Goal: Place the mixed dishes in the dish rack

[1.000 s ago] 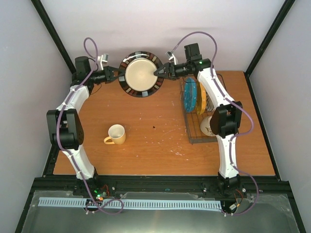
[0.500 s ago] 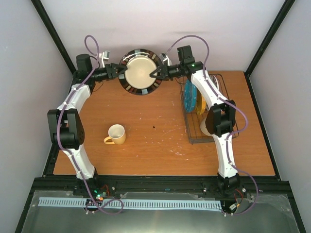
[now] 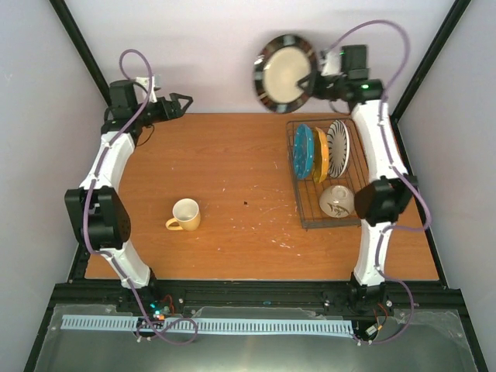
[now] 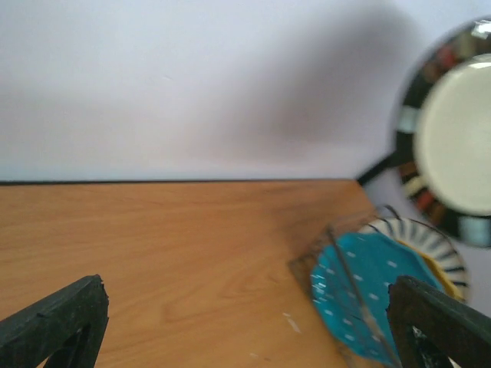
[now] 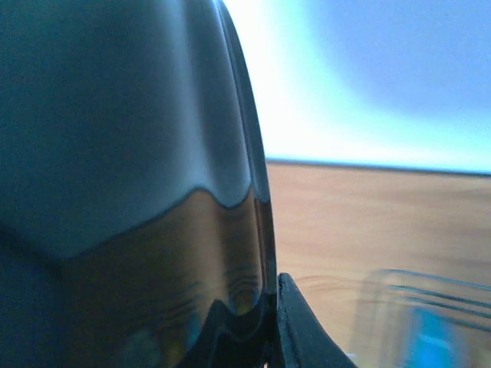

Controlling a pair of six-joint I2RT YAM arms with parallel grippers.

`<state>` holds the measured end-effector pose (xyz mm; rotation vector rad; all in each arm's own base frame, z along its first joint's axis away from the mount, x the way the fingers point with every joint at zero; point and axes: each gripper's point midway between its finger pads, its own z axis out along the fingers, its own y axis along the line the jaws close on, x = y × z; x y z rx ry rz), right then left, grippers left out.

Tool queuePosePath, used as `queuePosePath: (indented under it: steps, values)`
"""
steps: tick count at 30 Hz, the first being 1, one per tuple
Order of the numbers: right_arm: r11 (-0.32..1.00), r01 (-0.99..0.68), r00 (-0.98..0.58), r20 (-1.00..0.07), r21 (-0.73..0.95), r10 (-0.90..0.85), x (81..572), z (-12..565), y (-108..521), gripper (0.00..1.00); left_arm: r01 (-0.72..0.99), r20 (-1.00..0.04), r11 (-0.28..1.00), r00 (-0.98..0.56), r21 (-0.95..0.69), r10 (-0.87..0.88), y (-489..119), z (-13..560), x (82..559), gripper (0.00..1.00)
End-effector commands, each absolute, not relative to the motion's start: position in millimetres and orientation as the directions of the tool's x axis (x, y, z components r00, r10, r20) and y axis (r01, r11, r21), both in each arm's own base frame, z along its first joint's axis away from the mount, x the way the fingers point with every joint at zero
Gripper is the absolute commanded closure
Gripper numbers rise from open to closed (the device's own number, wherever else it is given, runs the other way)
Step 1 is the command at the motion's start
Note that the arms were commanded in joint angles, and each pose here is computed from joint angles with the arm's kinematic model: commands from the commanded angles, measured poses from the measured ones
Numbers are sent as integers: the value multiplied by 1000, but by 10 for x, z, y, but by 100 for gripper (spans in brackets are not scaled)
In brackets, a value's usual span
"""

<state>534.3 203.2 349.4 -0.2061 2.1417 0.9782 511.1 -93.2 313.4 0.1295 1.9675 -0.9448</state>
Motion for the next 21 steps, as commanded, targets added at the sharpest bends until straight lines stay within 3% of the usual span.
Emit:
queuePosePath:
  steps: [1, 4, 9, 15, 21]
  values:
    - [938, -250, -388, -912, 240, 130, 5035, 4571, 1077, 97, 309, -865, 867, -445, -391, -232, -459, 3289, 5124, 0]
    - [990, -43, -368, -923, 137, 112, 4918, 4572, 568, 97, 274, -849, 881, -479, -385, -222, -338, 3125, 5140, 0]
    - [986, 166, -364, -929, 1, 62, 4697, 4524, 18, 97, 260, -823, 874, -517, -411, -234, -315, 2913, 5169, 0]
    - [933, 330, -471, -882, -147, 27, 4552, 4190, -359, 97, 262, -797, 856, -552, -446, -247, -357, 2750, 5214, 0]
    - [915, 348, -559, -829, -203, 28, 4503, 3877, -554, 97, 255, -790, 861, -565, -440, -236, -346, 2674, 5212, 0]
